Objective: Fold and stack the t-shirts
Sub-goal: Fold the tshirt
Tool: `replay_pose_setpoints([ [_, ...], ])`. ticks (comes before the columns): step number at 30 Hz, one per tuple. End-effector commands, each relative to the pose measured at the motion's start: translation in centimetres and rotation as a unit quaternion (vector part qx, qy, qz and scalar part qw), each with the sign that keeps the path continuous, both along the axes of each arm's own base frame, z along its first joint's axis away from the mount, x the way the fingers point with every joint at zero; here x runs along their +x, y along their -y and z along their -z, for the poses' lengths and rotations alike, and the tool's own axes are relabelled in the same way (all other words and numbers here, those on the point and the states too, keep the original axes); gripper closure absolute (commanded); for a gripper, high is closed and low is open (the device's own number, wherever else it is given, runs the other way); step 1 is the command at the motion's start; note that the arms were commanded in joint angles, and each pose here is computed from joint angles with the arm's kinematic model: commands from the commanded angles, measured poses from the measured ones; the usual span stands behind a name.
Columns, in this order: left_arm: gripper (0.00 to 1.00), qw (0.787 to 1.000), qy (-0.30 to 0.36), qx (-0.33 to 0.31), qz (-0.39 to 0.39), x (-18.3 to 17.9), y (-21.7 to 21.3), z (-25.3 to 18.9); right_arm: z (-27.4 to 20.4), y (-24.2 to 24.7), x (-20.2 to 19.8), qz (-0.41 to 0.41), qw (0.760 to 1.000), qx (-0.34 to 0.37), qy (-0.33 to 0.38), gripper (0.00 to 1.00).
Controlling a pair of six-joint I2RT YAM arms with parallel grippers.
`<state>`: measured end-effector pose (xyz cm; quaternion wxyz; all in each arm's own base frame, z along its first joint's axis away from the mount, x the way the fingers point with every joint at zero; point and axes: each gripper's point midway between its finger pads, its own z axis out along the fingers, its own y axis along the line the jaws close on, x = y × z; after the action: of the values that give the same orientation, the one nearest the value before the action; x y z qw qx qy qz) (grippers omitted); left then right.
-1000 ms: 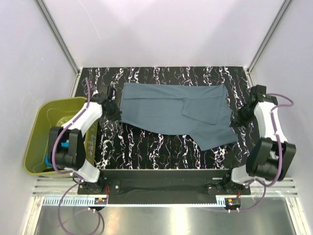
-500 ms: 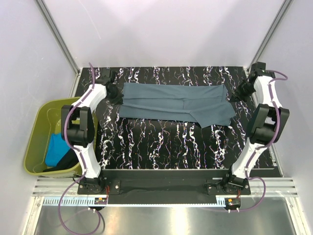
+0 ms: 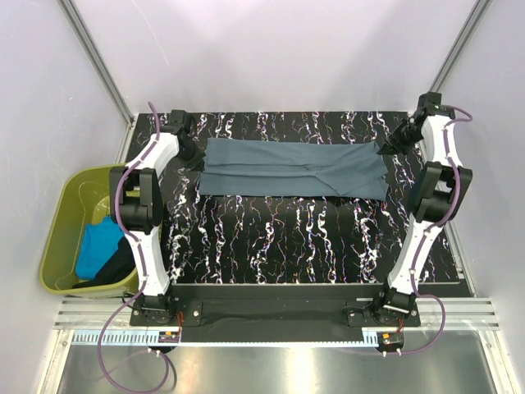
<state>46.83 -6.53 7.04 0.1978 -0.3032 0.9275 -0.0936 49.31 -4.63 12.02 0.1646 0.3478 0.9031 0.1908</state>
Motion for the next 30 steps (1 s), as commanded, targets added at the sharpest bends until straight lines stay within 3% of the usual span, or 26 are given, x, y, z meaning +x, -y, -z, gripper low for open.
replay_pose_setpoints([
  [1, 1.00, 1.000, 0.018, -0.008, -0.014, 1.9, -0.6, -0.9, -1.0, -1.0, 1.4, -0.016, 1.000, 0.015, 0.016, 1.00],
  [30, 1.00, 0.999, 0.022, -0.021, -0.037, 5.1, -0.3, 0.5, 1.7, -0.2, 5.0, -0.008, 1.000, 0.018, 0.016, 1.00],
])
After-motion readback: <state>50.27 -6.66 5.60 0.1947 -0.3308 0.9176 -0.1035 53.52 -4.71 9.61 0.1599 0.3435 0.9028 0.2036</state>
